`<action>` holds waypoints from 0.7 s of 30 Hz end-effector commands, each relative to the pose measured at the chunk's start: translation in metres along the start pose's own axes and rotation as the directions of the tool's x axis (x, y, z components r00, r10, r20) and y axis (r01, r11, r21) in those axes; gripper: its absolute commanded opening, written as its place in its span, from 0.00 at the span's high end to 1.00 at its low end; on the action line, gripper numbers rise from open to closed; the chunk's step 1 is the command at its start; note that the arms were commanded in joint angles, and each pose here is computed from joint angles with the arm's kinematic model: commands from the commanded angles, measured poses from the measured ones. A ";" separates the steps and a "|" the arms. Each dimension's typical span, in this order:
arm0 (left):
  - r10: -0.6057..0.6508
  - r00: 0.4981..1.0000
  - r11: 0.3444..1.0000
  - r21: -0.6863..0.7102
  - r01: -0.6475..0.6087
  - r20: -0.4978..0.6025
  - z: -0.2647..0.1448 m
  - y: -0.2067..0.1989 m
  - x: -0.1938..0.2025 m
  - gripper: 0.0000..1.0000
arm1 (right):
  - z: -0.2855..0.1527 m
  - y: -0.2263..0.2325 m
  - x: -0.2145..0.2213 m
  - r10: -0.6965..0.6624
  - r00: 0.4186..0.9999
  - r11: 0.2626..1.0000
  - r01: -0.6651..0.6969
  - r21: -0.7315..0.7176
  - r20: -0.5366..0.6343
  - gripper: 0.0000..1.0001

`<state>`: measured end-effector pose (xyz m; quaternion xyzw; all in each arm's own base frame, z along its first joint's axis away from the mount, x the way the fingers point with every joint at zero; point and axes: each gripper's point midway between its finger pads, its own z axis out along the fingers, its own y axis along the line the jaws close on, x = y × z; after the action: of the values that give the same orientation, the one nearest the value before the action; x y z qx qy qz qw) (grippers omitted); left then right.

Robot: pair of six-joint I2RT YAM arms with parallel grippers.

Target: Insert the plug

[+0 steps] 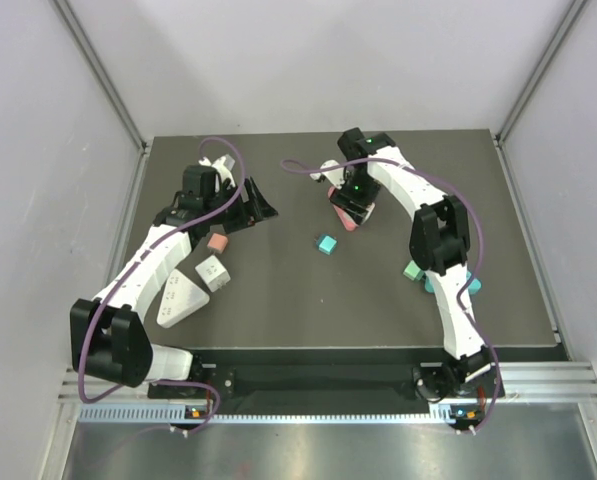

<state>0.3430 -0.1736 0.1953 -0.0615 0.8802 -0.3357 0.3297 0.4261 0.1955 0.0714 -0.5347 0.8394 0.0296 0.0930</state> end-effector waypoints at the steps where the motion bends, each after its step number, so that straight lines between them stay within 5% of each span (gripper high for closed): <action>1: 0.012 0.999 0.999 0.030 -0.014 0.037 -0.004 -0.006 -0.007 0.17 | 0.029 -0.008 -0.017 -0.002 0.999 0.999 0.000 0.042 0.040 0.38; 7: 0.008 0.999 0.999 0.042 -0.009 0.038 -0.005 -0.007 -0.008 0.17 | 0.001 -0.023 -0.030 -0.010 0.993 0.990 -0.006 0.138 0.114 0.15; 21: 0.012 0.999 0.999 0.040 -0.013 0.045 -0.006 -0.007 -0.008 0.17 | -0.055 -0.030 -0.047 0.007 0.965 0.977 -0.062 0.203 0.261 0.08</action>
<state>0.3412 -0.1721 0.1902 -0.0657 0.8822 -0.3356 0.3236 0.4569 0.2085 0.0793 -0.5111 0.8404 0.0078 0.1801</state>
